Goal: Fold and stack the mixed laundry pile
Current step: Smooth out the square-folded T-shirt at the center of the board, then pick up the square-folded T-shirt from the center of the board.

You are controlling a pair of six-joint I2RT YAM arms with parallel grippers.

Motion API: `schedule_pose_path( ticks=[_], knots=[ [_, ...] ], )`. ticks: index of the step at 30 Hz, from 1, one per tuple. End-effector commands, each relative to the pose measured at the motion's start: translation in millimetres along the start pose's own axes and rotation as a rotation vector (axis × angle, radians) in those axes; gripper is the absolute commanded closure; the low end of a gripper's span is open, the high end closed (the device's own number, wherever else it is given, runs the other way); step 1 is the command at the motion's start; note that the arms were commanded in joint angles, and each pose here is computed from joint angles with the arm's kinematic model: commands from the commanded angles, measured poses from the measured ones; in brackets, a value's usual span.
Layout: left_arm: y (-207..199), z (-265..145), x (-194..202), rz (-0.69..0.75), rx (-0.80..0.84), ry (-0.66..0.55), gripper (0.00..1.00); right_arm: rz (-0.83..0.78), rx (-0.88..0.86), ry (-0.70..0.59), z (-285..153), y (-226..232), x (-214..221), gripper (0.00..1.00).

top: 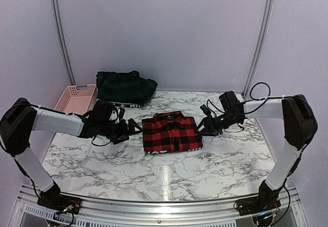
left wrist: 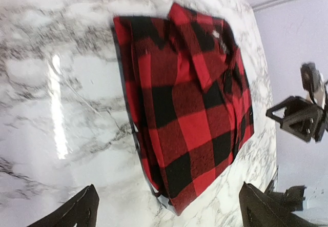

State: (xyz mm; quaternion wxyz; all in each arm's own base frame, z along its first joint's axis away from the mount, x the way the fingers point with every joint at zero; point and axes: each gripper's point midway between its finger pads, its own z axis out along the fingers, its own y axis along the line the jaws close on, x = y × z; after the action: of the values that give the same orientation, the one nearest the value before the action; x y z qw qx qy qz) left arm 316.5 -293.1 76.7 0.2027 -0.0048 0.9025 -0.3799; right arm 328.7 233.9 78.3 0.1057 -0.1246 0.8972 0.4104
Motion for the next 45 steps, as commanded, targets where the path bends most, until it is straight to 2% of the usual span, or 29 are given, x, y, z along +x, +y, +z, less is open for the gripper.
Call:
schedule_pose_path(
  ticks=[1,5,9,15,22,29,31,33,35,37,40,45],
  knots=[
    [13.0,-31.5,-34.8,-0.096,-0.054,-0.134,0.01,-0.373,0.067,-0.107,-14.9,81.5,-22.9,0.55],
    [19.9,-32.8,-39.7,-0.157,-0.045,-0.150,0.01,-0.567,0.130,-0.089,24.4,120.7,-17.7,0.57],
    [24.6,-31.4,-40.7,-0.202,-0.059,-0.162,0.01,-0.738,0.220,-0.004,74.1,146.6,-3.5,0.61],
    [39.0,-22.7,-32.8,-0.272,-0.094,-0.142,0.01,-0.856,0.253,0.083,134.0,163.9,16.6,0.64],
    [47.9,-24.3,-25.8,-0.281,-0.117,-0.144,0.01,-0.934,0.332,0.181,180.0,152.2,41.3,0.65],
    [55.9,-23.0,-19.9,-0.297,-0.138,-0.140,0.01,-0.982,0.522,0.220,193.2,120.6,42.5,0.63],
    [58.0,-21.6,-18.3,-0.303,-0.143,-0.136,0.01,-0.996,0.564,0.230,193.9,113.1,44.2,0.65],
    [59.8,-20.2,-17.6,-0.306,-0.148,-0.134,0.01,-1.002,0.575,0.240,194.8,109.3,47.0,0.73],
    [60.4,-18.4,-17.7,-0.309,-0.149,-0.131,0.01,-1.001,0.583,0.235,193.6,109.9,45.3,0.89],
    [61.0,-16.7,-17.8,-0.315,-0.149,-0.129,0.01,-0.994,0.581,0.203,189.9,120.1,37.5,1.00],
    [59.0,-14.0,-19.6,-0.325,-0.135,-0.130,0.01,-0.976,0.533,0.113,178.9,148.5,16.9,1.00],
    [39.9,-8.6,-30.3,-0.375,-0.031,-0.158,0.01,-0.865,0.327,-0.067,144.9,196.6,-24.5,1.00]
  ],
)
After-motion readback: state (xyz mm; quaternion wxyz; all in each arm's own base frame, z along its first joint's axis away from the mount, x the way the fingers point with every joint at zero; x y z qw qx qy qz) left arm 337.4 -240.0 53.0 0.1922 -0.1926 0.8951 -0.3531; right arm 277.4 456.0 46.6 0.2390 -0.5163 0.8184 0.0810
